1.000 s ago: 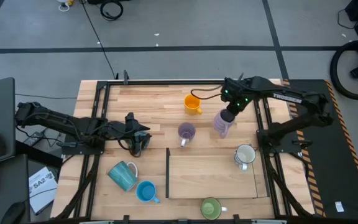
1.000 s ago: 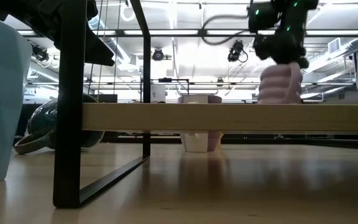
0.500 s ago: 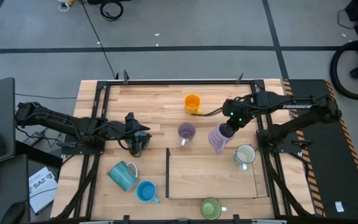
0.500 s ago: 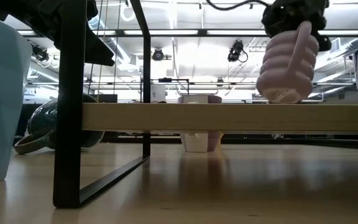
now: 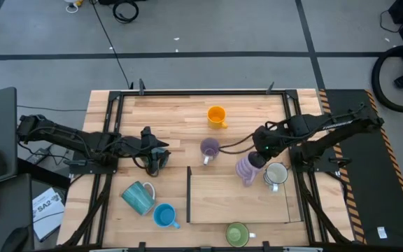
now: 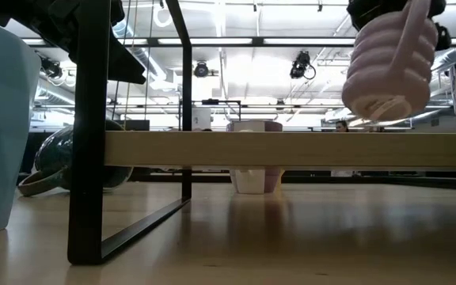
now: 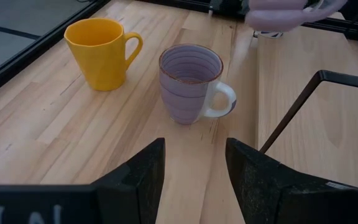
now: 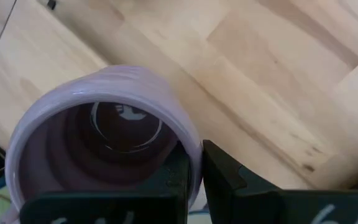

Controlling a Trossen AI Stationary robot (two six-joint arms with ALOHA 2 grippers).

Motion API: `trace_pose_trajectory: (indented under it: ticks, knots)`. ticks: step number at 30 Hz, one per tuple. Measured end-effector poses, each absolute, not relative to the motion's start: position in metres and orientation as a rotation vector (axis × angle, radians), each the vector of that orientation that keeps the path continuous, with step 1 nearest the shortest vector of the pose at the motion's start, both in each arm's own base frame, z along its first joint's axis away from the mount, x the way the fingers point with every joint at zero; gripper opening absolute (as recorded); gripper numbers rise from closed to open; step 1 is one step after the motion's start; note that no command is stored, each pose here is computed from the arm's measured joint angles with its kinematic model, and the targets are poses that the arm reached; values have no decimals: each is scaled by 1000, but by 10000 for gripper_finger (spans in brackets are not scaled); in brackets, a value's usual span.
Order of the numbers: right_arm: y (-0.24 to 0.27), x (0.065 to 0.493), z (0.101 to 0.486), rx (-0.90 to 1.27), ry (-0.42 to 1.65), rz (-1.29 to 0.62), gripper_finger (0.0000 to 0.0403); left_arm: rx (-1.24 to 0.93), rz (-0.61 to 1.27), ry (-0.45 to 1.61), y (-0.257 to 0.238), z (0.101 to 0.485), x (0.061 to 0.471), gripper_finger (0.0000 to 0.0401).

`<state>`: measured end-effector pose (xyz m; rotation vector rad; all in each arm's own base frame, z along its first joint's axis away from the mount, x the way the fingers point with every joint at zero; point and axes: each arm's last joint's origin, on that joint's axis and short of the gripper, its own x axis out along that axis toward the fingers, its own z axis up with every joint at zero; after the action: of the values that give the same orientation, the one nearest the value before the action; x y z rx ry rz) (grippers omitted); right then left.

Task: Place coffee mugs
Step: Put the top right purple mug on the shelf

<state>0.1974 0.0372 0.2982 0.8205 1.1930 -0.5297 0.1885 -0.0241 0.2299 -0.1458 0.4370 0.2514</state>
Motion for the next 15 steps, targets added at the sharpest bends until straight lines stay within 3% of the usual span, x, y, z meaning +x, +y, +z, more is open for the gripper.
trace_pose_trajectory:
  ticks: [15]
  knots:
    - [67,196,300,841,1153,-460,33,-146,251,437,-24,230,188,176]
